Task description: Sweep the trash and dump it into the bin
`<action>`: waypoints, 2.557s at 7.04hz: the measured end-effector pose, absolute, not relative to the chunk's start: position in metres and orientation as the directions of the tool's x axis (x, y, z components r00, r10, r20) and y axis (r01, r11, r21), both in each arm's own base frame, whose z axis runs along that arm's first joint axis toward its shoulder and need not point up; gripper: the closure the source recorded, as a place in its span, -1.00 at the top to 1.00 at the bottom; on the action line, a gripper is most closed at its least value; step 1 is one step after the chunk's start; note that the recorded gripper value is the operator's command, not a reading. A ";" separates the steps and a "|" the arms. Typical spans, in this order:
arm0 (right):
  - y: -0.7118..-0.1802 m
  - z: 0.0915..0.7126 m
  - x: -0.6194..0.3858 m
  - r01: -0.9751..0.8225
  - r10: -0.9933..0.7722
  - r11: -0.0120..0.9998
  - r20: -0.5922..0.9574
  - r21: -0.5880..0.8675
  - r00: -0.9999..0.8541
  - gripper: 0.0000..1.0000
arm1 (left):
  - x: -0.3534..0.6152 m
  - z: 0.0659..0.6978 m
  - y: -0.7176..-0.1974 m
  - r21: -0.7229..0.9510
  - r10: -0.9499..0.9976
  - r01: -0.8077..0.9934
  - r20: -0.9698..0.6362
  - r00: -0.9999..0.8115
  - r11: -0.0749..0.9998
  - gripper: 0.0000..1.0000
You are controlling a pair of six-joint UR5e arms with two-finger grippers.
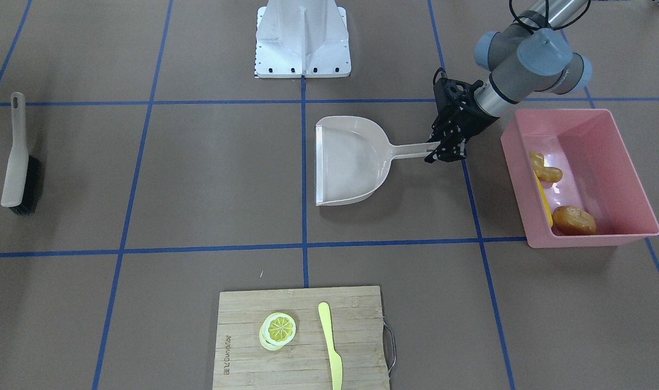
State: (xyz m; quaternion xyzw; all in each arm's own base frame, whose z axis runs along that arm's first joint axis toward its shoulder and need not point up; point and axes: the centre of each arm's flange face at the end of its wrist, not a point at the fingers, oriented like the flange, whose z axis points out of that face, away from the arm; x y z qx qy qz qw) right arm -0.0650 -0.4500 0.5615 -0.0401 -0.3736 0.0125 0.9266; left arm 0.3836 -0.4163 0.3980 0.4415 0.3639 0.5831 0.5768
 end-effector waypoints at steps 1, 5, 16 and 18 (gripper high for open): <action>-0.459 0.573 -0.046 -0.043 0.086 0.996 0.655 -0.082 0.751 1.00 | 0.385 0.398 -0.417 0.934 0.995 -0.352 0.087 0.057 -0.062 0.96; -0.495 0.613 0.016 -0.163 0.188 0.982 0.578 -0.096 0.794 1.00 | 0.340 0.377 -0.427 0.949 0.989 -0.313 0.082 0.121 -0.040 0.97; -0.489 0.622 0.065 -0.110 0.146 0.989 0.612 -0.096 0.777 1.00 | -0.095 0.599 -0.387 0.176 0.094 0.035 -0.670 0.737 0.984 0.97; -0.481 0.636 0.066 -0.108 0.160 0.987 0.609 -0.123 0.777 1.00 | -0.110 0.611 -0.377 0.152 0.049 0.074 -0.678 0.734 0.986 0.97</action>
